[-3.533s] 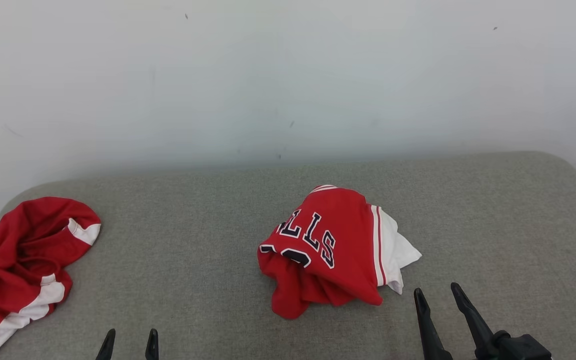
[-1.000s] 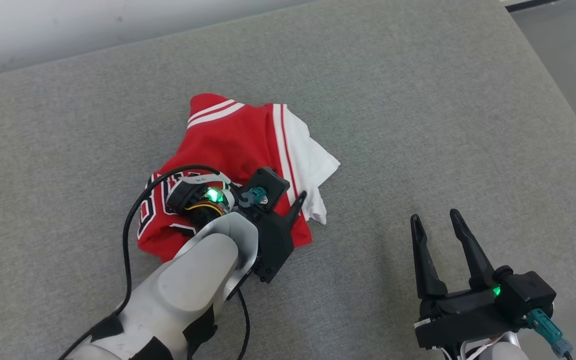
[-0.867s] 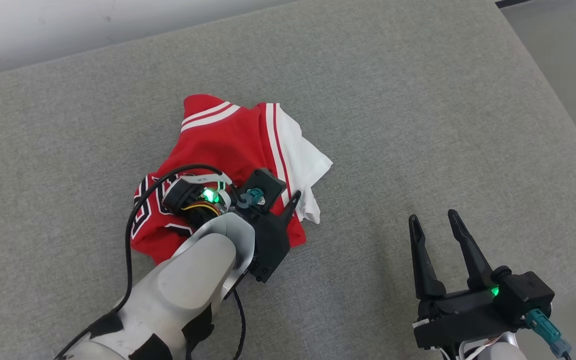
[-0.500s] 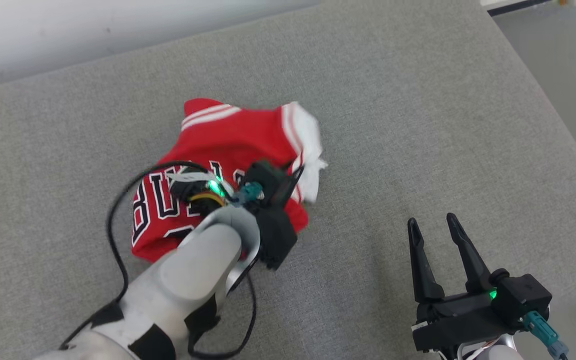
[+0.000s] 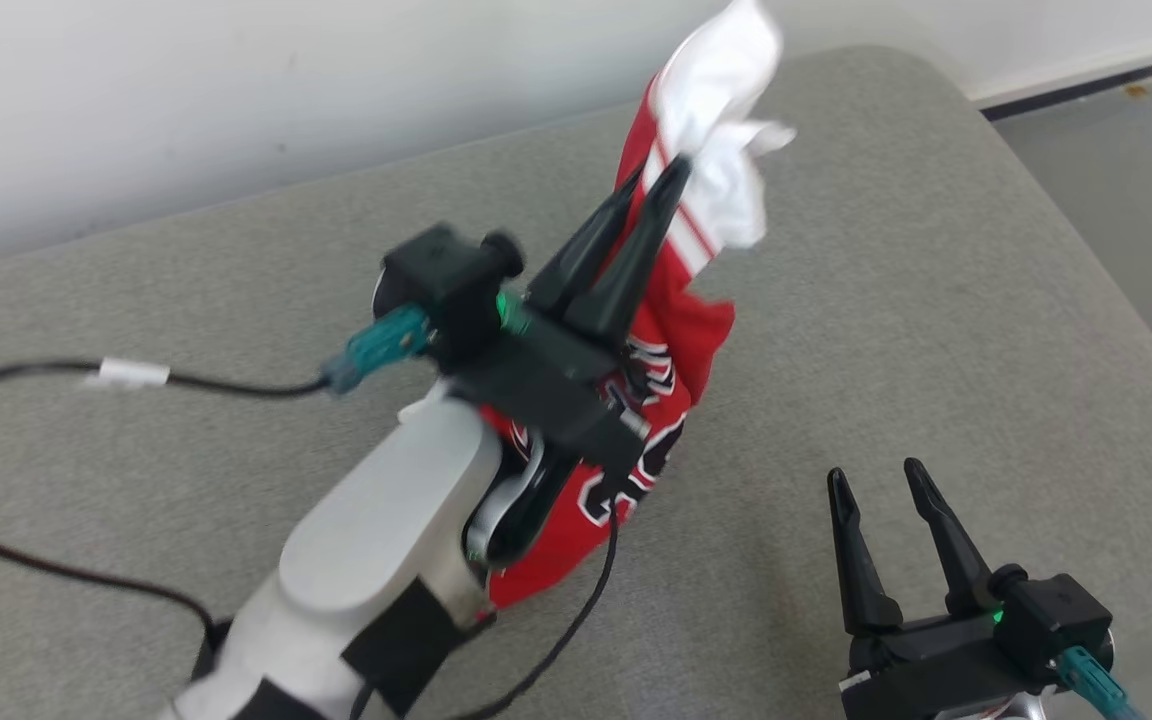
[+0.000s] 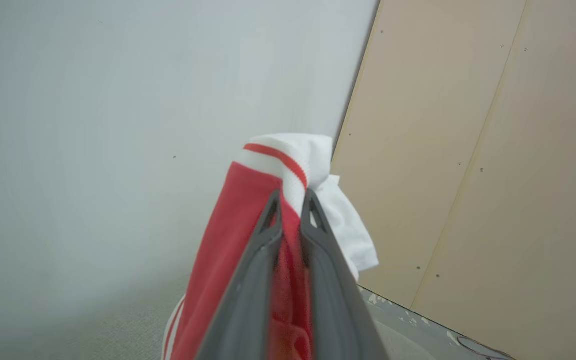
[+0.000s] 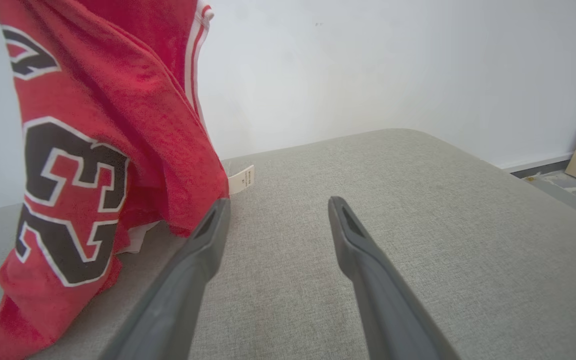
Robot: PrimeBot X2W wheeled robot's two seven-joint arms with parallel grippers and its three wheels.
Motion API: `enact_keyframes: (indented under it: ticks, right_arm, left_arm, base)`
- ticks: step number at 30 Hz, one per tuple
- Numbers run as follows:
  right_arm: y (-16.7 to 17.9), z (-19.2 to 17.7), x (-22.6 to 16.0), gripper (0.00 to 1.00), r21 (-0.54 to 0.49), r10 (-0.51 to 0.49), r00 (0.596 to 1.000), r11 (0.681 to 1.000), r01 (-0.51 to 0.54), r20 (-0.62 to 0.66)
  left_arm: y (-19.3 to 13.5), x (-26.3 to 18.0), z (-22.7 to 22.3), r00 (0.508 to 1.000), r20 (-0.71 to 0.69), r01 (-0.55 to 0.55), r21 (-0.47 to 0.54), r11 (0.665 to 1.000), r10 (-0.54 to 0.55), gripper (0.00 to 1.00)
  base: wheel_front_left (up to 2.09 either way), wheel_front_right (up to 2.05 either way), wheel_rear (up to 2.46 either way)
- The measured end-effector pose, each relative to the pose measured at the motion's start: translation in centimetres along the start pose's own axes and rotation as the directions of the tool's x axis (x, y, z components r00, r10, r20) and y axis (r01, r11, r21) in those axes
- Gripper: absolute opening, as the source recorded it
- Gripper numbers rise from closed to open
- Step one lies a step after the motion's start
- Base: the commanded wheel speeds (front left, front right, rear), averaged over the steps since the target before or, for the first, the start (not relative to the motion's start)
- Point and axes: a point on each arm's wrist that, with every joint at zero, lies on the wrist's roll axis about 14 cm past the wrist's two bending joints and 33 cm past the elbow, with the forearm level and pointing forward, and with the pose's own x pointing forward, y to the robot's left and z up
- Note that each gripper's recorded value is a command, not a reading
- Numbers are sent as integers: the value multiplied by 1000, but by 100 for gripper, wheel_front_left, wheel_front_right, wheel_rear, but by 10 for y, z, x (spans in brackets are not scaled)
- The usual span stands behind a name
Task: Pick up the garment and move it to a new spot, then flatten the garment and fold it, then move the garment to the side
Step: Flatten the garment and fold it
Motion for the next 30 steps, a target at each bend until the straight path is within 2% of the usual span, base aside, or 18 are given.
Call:
enact_keyframes:
  ticks: [5, 7, 12, 17, 18, 20, 21, 23, 25, 30]
  right_arm:
    - [7, -3, 3, 100, 9, 26, 1000, 1000, -26, -5]
    - [12, -4, 6, 100, 12, 45, 999, 999, -45, -5]
    - [22, -6, 12, 100, 20, 83, 997, 996, -83, -6]
    - [32, -5, 16, 100, 24, 118, 993, 993, -118, 3]
    - [33, -4, 16, 100, 23, 121, 993, 992, -121, 6]
    - [34, -2, 15, 100, 22, 127, 992, 992, -127, 11]
    - [34, -2, 15, 100, 21, 129, 992, 991, -129, 12]
    - [35, -1, 13, 100, 19, 131, 991, 991, -131, 13]
    - [35, -1, 12, 100, 20, 131, 991, 991, -131, 13]
    - [35, 1, 10, 100, 20, 129, 991, 991, -130, 17]
  left_arm:
    - [31, -46, -26, 990, -69, -130, -53, 990, 126, 0]
    - [50, -71, -40, 972, -109, -216, -53, 975, 209, 0]
    - [90, -139, -60, 900, -185, -408, -43, 912, 394, 0]
    - [100, -195, -76, 830, -240, -534, -81, 842, 503, 0]
    - [99, -204, -78, 818, -251, -551, -83, 830, 518, 23]
    - [96, -217, -83, 802, -272, -569, -77, 819, 532, 94]
    - [94, -223, -85, 797, -282, -572, -65, 818, 535, 100]
    - [91, -231, -85, 790, -290, -576, -44, 817, 541, 100]
    - [94, -237, -79, 781, -283, -574, 30, 819, 557, 100]
    - [117, -240, -47, 765, -197, -576, 219, 788, 614, 100]
  base:
    - [0, 0, 0]
    - [0, 0, 0]
    - [0, 0, 0]
    - [0, 0, 0]
    - [0, 0, 0]
    - [0, 0, 0]
    - [0, 0, 0]
    - [0, 0, 0]
    - [0, 0, 0]
    - [0, 0, 0]
